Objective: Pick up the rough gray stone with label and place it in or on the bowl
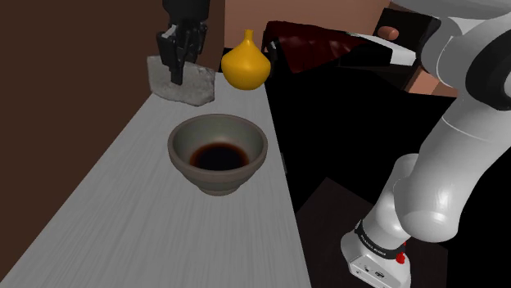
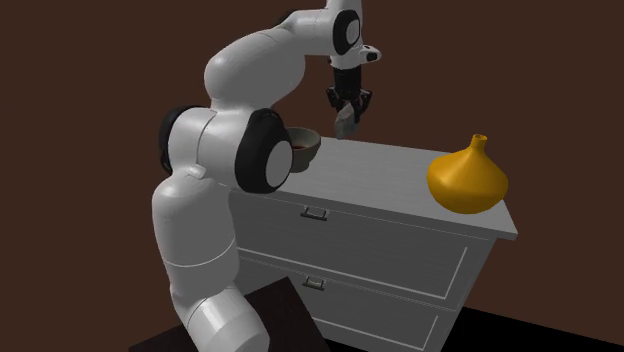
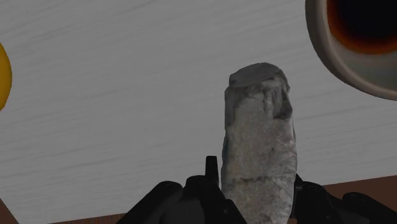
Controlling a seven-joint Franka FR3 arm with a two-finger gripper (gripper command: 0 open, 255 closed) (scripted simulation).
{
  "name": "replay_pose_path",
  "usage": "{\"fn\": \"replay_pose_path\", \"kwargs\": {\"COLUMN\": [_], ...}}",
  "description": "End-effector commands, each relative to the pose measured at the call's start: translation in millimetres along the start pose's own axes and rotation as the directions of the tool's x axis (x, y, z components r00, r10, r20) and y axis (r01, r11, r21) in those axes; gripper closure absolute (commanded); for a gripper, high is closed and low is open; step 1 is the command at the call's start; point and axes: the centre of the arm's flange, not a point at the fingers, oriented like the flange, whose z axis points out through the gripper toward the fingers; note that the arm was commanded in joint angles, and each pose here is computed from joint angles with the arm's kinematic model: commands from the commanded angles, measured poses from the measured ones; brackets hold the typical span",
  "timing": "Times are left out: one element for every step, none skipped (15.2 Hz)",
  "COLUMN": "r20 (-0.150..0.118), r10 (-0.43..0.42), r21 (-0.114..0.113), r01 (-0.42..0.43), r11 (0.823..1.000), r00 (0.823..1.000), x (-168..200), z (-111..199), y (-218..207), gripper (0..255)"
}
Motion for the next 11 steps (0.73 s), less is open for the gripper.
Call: {"fn": "replay_pose_path", "kwargs": {"r20": [0.000, 0.000, 0.000, 0.000, 0.000, 0.000, 0.000, 0.000, 0.000, 0.000, 0.000], "r10": [0.000, 0.000, 0.000, 0.000, 0.000, 0.000, 0.000, 0.000, 0.000, 0.000, 0.000], "r21": [0.000, 0.000, 0.000, 0.000, 0.000, 0.000, 0.000, 0.000, 0.000, 0.000, 0.000], "r01": [0.000, 0.000, 0.000, 0.000, 0.000, 0.000, 0.000, 0.000, 0.000, 0.000, 0.000], "r11": [1.000, 1.000, 1.000, 1.000, 1.000, 1.000, 1.000, 1.000, 1.000, 1.000, 1.000], "r00": [1.000, 1.000, 1.000, 1.000, 1.000, 1.000, 1.000, 1.000, 1.000, 1.000, 1.000], "x": [2, 3, 4, 5, 6, 7, 8, 9, 10, 11, 12], "z": [-11, -16, -21, -26, -31, -37, -42, -47, -52, -57, -62], "y": [1, 1, 1, 2, 2, 2, 2, 2, 3, 3, 3], "gripper": [255, 255, 255, 255, 255, 255, 255, 255, 255, 255, 255]}}
